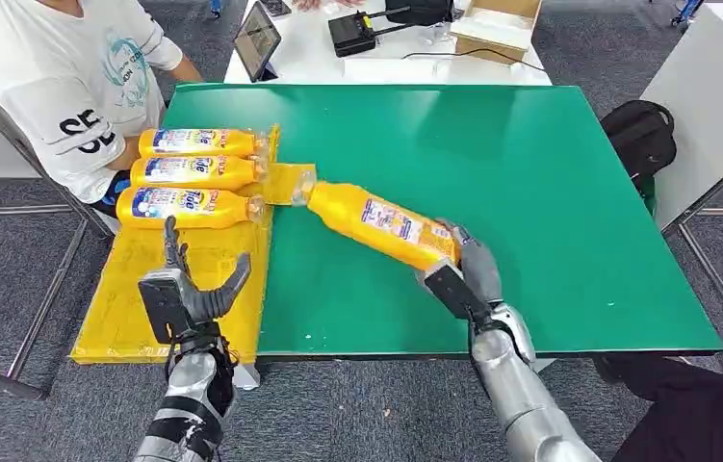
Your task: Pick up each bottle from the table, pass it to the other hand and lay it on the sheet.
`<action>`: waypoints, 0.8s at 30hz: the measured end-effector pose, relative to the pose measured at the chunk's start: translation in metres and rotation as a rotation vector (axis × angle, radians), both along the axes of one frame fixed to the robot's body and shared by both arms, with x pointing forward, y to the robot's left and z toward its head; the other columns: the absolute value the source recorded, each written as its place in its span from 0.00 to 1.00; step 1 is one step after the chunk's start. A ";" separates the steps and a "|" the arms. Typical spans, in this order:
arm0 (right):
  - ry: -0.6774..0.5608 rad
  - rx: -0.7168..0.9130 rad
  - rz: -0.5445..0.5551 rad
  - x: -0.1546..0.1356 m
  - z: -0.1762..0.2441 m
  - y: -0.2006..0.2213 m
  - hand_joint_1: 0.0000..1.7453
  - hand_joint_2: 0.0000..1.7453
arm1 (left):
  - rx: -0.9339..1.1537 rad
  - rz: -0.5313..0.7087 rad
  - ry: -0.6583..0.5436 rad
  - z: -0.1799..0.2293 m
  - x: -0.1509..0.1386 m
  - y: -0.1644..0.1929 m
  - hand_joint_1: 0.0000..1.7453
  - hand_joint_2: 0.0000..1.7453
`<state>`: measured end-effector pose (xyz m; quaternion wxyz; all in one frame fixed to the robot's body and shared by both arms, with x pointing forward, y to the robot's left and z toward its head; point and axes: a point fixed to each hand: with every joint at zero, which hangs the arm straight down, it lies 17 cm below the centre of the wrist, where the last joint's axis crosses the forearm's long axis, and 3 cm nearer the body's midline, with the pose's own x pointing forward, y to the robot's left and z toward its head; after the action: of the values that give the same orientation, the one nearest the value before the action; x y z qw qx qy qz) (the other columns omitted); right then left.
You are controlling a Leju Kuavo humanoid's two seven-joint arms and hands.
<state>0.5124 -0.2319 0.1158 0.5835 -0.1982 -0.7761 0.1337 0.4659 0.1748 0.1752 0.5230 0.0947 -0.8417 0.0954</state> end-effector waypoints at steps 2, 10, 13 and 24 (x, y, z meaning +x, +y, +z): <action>-0.068 0.053 -0.070 -0.005 0.020 -0.016 1.00 1.00 | -0.001 0.011 0.002 -0.001 0.000 0.002 0.00 1.00; -0.247 0.166 -0.177 -0.033 0.069 -0.048 1.00 1.00 | -0.103 -0.085 0.012 -0.006 0.001 -0.012 0.00 1.00; -0.282 0.160 -0.155 -0.043 0.075 -0.041 1.00 1.00 | -0.199 -0.209 0.032 -0.011 0.002 -0.033 0.00 1.00; -0.283 0.153 -0.022 -0.076 0.062 0.012 1.00 1.00 | -0.392 -0.735 0.027 0.008 -0.029 -0.134 0.00 1.00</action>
<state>0.4366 -0.2200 0.1781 0.4830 -0.1784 -0.8564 0.0387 0.4373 0.0406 0.1829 0.5415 -0.3122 -0.7783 0.0596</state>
